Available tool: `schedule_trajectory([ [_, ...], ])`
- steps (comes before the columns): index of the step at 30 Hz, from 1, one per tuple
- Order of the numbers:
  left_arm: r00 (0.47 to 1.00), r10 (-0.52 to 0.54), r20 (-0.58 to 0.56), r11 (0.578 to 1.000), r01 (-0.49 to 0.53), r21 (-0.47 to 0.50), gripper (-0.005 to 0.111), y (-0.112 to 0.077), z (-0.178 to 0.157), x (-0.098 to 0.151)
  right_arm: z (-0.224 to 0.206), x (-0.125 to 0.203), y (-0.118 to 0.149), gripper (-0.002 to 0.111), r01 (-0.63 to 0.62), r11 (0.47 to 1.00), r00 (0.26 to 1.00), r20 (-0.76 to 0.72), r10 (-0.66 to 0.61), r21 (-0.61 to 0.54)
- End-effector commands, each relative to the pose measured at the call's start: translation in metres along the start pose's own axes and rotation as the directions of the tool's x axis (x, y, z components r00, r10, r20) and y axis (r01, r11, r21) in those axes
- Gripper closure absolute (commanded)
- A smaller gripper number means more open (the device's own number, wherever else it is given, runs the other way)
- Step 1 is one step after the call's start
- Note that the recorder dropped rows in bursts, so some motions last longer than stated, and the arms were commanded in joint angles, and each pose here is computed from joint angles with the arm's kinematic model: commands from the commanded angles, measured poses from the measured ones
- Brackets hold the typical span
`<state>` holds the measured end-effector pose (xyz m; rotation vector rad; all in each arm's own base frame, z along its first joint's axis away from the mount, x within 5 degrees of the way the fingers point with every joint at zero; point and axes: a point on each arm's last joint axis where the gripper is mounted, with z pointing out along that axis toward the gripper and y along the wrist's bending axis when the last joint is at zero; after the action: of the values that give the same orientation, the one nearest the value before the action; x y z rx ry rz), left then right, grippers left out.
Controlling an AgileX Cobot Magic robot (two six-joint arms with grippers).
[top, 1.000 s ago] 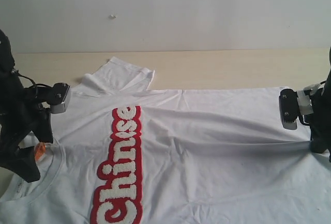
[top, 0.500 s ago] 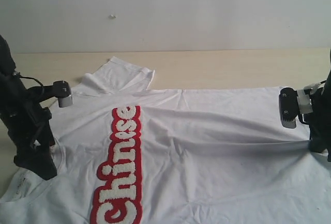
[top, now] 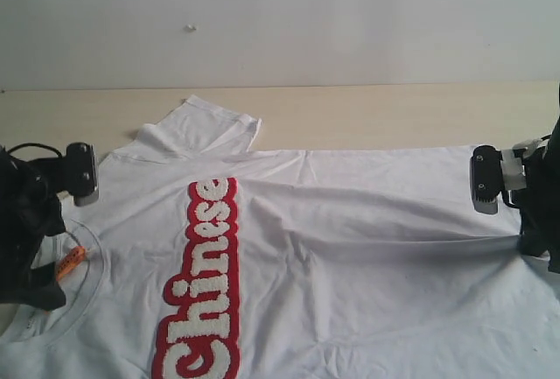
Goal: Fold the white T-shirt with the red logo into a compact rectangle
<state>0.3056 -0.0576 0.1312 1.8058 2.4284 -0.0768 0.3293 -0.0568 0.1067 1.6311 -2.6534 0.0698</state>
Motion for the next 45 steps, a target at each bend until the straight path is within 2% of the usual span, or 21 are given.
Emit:
schedule_trajectory([
  [1,0.989,0.15,-0.022,0.988,-0.15,-0.029,0.002,-0.012,0.008,-0.005,0.017,-0.004,0.001,0.108,-0.039,0.999,0.999,0.029,0.04,-0.022],
  [15,0.992,0.129,0.003,0.989,-0.128,-0.07,0.002,-0.013,0.013,-0.008,0.017,-0.005,0.002,0.108,-0.053,0.998,0.998,0.04,0.054,-0.026],
  [26,0.996,0.092,0.005,0.996,-0.092,-0.022,0.003,-0.014,0.03,-0.007,0.017,-0.005,0.002,0.108,-0.053,0.998,0.998,0.04,0.054,-0.026],
  [28,0.996,0.09,0.004,0.996,-0.09,-0.02,0.018,-0.014,0.03,-0.007,0.017,-0.005,0.002,0.108,-0.053,0.998,0.998,0.04,0.054,-0.026],
  [30,0.996,0.09,0.004,0.996,-0.09,-0.02,0.046,-0.014,0.03,-0.007,0.017,-0.005,0.002,0.108,-0.053,0.998,0.998,0.04,0.054,-0.026],
  [31,0.996,0.09,0.005,0.996,-0.09,-0.022,0.066,-0.013,0.03,-0.007,0.017,-0.005,0.002,0.108,-0.053,0.998,0.998,0.04,0.054,-0.026],
  [32,0.996,0.09,0.005,0.996,-0.09,-0.022,0.077,-0.013,0.03,-0.007,0.017,-0.005,0.002,0.108,-0.053,0.998,0.998,0.04,0.054,-0.026],
  [33,0.996,0.09,0.005,0.996,-0.09,-0.022,0.095,-0.013,0.03,-0.007,0.017,-0.005,0.002,0.108,-0.053,0.998,0.998,0.04,0.054,-0.026],
  [34,0.996,0.09,0.006,0.996,-0.09,-0.026,0.106,-0.013,0.03,-0.007,0.017,-0.005,0.002,0.108,-0.053,0.998,0.998,0.04,0.054,-0.026],
  [40,0.996,0.091,0.013,0.995,-0.091,-0.046,0.107,-0.012,0.027,-0.008,0.017,-0.005,0.002,0.108,-0.057,0.998,0.997,0.044,0.058,-0.026],
  [45,0.994,0.087,0.062,0.985,-0.076,-0.153,0.107,-0.005,-0.004,-0.015,-0.001,-0.005,0.0,0.108,-0.059,0.998,0.996,0.064,0.058,0.024],
])
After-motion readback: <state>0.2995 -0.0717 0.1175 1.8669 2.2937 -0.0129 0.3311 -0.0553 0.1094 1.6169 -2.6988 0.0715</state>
